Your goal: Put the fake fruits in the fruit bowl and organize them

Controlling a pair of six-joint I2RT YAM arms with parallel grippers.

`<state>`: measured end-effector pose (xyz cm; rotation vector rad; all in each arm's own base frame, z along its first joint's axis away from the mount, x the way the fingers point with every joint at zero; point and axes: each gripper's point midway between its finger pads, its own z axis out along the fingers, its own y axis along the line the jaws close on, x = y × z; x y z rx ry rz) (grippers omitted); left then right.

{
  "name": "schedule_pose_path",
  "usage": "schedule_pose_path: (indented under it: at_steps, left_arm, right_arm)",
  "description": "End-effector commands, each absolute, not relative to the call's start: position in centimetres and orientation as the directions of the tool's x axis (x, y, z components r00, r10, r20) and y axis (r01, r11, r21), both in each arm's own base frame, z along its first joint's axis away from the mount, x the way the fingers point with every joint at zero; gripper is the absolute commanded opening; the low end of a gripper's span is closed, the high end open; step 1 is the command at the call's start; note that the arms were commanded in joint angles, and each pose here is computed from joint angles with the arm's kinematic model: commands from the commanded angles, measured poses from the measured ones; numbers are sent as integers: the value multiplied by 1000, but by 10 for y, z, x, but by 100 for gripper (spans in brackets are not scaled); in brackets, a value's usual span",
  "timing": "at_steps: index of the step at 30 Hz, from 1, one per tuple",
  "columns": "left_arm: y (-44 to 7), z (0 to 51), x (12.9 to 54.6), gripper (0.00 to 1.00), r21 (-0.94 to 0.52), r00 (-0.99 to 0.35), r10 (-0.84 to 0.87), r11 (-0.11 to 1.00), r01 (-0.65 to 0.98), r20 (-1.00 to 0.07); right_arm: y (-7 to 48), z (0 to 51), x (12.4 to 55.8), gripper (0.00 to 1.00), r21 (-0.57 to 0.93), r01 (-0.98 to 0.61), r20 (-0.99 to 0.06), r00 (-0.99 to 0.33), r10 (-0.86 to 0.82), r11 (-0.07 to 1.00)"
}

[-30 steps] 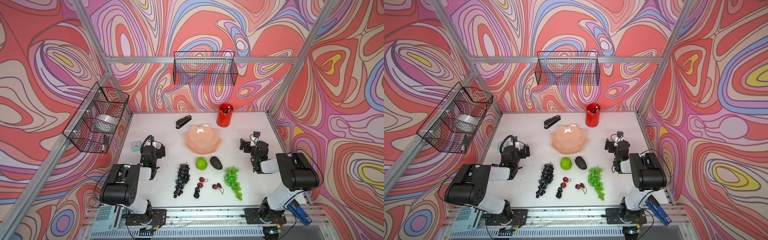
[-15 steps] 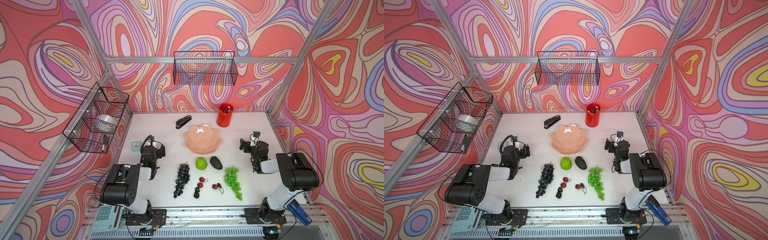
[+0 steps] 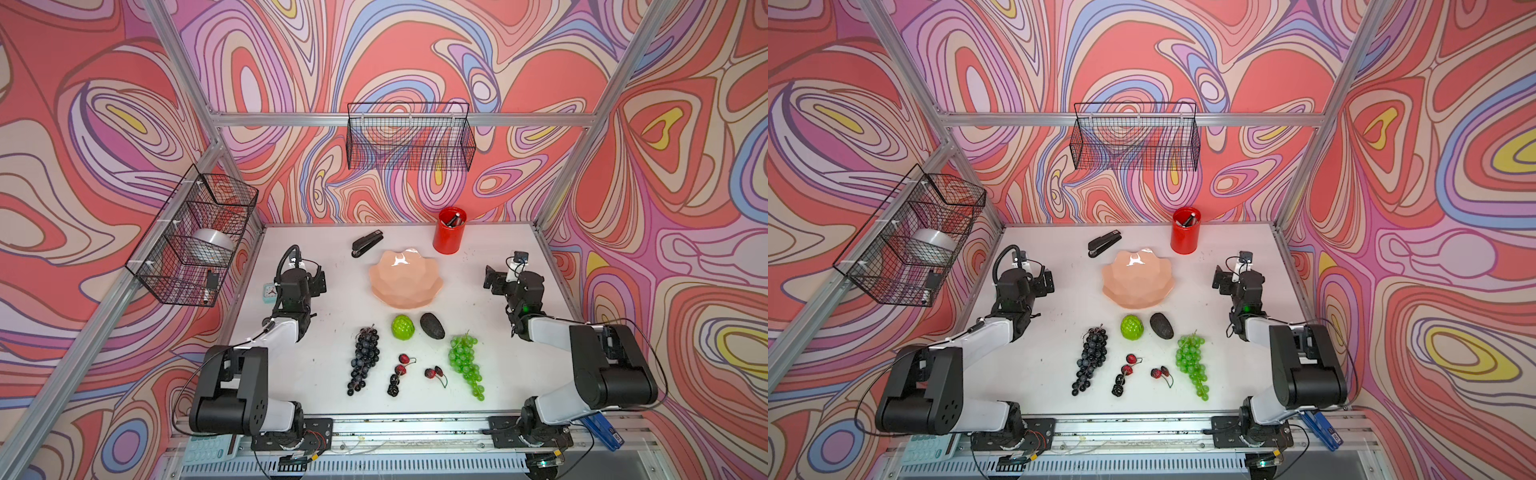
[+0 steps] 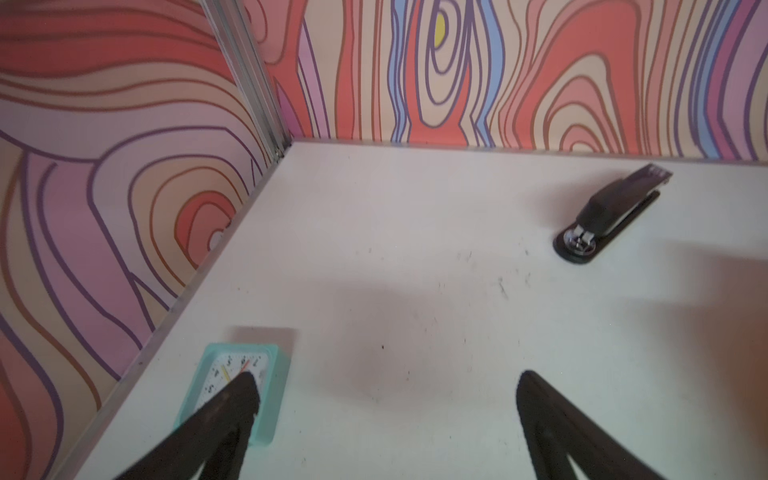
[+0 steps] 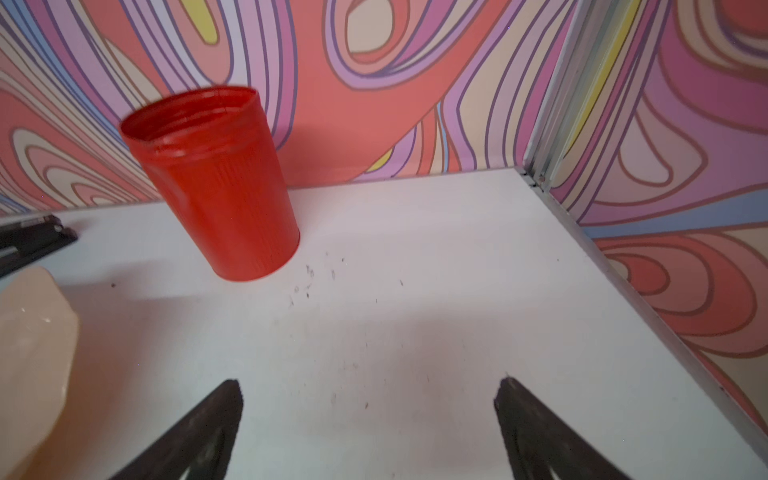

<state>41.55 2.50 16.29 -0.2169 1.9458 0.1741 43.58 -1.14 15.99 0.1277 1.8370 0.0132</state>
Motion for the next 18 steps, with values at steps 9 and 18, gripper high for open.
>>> schedule_pose_path:
  at_steps: [9, 18]
  left_arm:
    - [-28, 151, 330, 96, -215, -739, -318, 948, -235, -593]
    - [-119, 128, 247, 83, -428, -900, -238, 901, -64, -366]
  right_arm:
    - [54, 212, 425, 84, 227, -46, -862, -474, 178, 973]
    - [129, 207, 416, 78, 258, -196, -825, -553, 111, 946]
